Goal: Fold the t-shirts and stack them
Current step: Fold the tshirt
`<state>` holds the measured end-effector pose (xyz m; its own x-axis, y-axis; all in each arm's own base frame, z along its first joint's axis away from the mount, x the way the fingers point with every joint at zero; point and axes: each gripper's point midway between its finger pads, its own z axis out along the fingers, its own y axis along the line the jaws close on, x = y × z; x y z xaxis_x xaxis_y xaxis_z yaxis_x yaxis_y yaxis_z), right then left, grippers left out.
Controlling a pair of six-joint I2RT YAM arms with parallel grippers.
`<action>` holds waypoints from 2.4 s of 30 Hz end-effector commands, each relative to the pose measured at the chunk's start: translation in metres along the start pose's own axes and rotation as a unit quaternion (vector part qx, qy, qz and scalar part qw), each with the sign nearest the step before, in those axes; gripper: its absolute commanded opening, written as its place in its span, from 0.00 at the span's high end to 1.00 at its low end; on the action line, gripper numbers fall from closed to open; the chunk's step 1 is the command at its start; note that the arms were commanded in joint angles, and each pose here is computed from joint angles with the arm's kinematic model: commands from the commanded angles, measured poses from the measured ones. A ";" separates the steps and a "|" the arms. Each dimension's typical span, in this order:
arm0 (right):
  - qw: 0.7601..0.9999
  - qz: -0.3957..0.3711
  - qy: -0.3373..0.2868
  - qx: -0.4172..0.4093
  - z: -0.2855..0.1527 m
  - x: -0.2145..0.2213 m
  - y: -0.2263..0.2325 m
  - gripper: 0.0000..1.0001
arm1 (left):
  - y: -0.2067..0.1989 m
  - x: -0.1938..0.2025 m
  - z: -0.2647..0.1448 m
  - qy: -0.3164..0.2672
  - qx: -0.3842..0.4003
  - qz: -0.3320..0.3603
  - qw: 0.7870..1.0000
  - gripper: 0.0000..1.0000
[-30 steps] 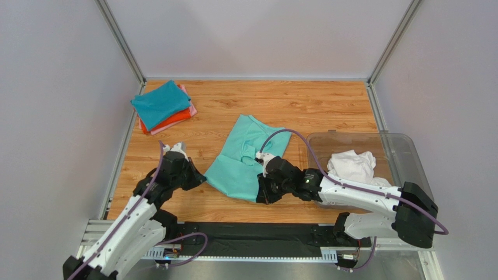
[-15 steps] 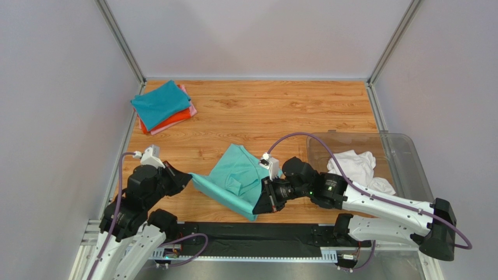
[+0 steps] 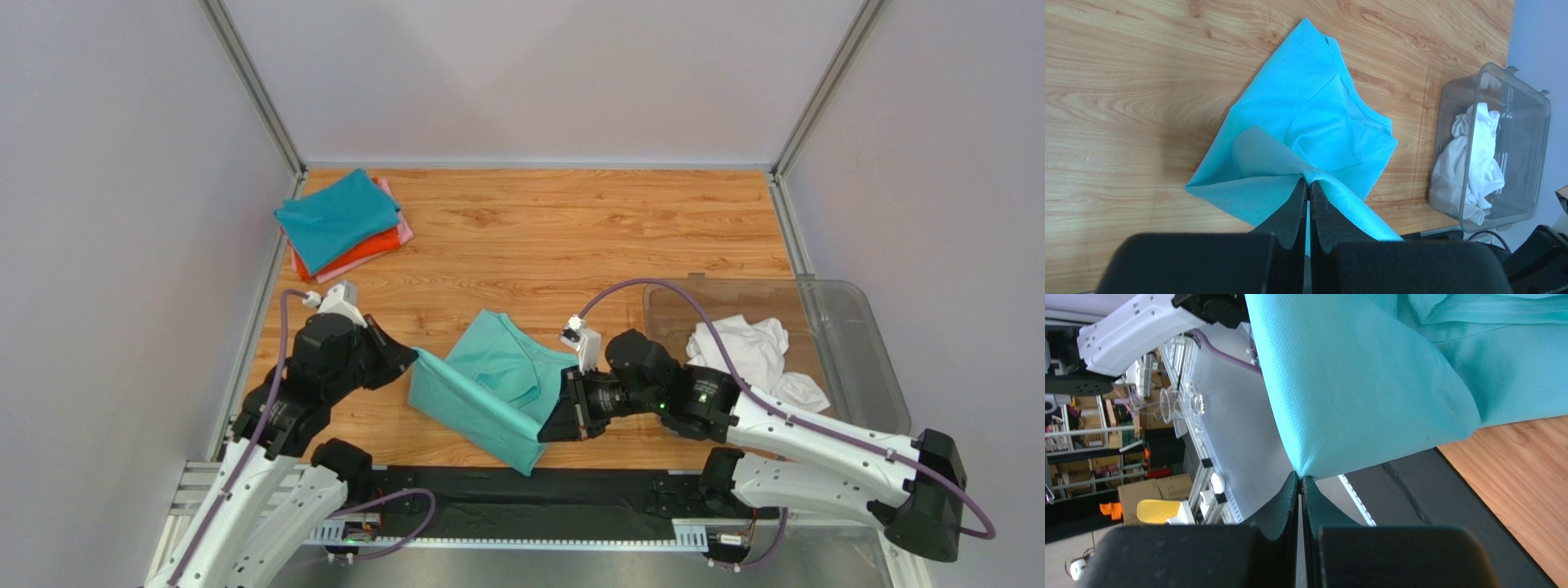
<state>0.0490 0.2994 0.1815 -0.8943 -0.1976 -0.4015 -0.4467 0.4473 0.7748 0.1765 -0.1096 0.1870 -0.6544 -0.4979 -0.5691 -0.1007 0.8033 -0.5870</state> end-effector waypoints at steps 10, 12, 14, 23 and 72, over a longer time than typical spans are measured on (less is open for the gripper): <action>0.997 0.046 -0.057 0.028 -0.015 -0.028 -0.040 1.00 | -0.035 -0.031 0.045 -0.021 0.035 0.012 0.999 1.00; 0.995 0.053 -0.069 0.039 -0.017 -0.035 -0.050 1.00 | -0.036 -0.031 0.057 -0.011 0.029 0.013 0.999 1.00; 0.994 0.060 -0.077 0.051 -0.018 -0.041 -0.061 1.00 | -0.037 -0.029 0.066 0.001 0.026 0.016 1.000 1.00; 0.983 0.091 -0.116 0.110 -0.026 -0.060 -0.104 1.00 | -0.048 -0.030 0.107 0.036 0.019 0.025 0.999 1.00; 0.902 0.082 -0.109 0.409 -0.016 -0.076 -0.242 1.00 | 0.029 0.061 0.211 0.209 -0.155 0.059 0.964 1.00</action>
<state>0.2480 0.1816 0.0215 -0.8748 0.0915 -0.4759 -0.0057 0.9800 0.1988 0.3318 -0.2137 0.0226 -0.9003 -0.2736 -0.3384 -0.1385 0.9173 -0.3733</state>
